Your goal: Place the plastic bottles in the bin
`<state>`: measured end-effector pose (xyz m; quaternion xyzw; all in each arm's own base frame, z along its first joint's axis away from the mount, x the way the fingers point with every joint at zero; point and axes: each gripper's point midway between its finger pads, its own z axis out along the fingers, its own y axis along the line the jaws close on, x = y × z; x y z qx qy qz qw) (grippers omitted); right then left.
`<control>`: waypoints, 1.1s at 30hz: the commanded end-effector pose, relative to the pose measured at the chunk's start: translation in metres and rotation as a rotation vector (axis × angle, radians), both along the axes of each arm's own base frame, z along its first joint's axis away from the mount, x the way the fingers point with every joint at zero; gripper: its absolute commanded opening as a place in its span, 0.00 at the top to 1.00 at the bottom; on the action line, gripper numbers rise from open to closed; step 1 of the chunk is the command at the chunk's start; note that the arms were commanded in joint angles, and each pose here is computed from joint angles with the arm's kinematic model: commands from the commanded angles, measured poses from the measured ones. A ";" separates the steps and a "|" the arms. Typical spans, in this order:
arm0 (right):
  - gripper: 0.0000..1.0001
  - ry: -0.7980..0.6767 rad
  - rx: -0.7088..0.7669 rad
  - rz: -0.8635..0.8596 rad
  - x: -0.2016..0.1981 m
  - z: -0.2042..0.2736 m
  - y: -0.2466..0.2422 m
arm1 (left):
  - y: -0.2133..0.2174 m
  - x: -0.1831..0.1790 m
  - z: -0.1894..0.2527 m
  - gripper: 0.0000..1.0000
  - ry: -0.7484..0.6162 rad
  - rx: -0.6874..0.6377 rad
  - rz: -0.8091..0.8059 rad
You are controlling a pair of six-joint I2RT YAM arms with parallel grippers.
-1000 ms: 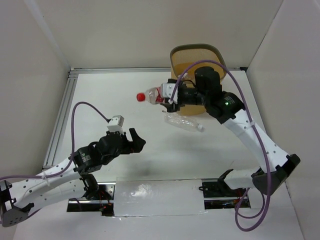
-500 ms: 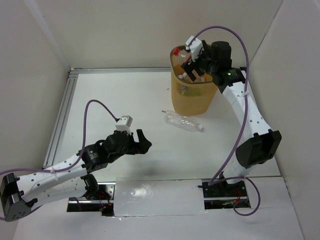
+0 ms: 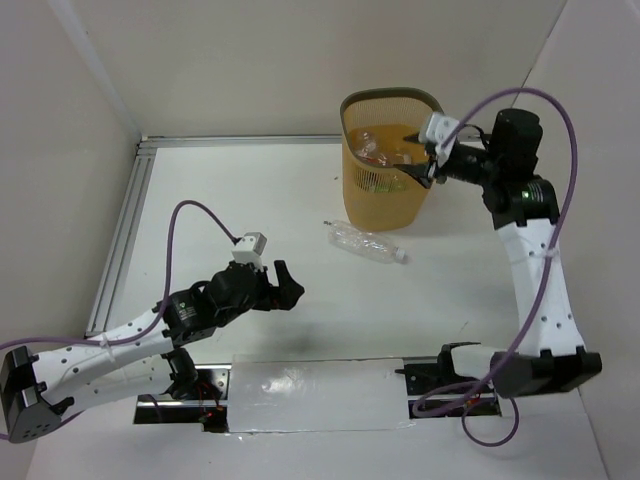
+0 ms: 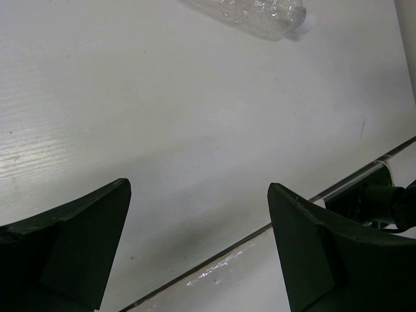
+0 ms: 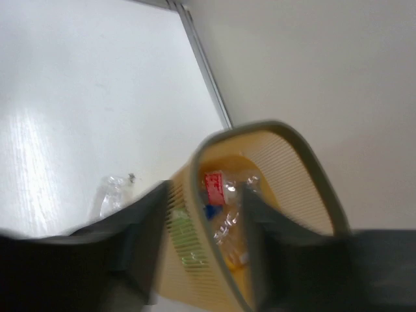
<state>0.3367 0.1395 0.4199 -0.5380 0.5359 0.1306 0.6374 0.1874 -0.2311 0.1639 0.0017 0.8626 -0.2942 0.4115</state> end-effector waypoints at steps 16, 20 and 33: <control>0.05 0.320 -0.360 -0.147 -0.068 -0.257 -0.044 | -0.011 0.001 0.005 0.01 -0.018 -0.036 -0.023; 0.01 0.380 -0.410 -0.209 -0.058 -0.294 -0.047 | -0.015 0.000 0.004 0.01 -0.013 -0.029 -0.033; 0.01 0.363 -0.498 -0.297 -0.015 -0.336 -0.048 | -0.015 -0.002 0.004 0.01 -0.006 -0.024 -0.029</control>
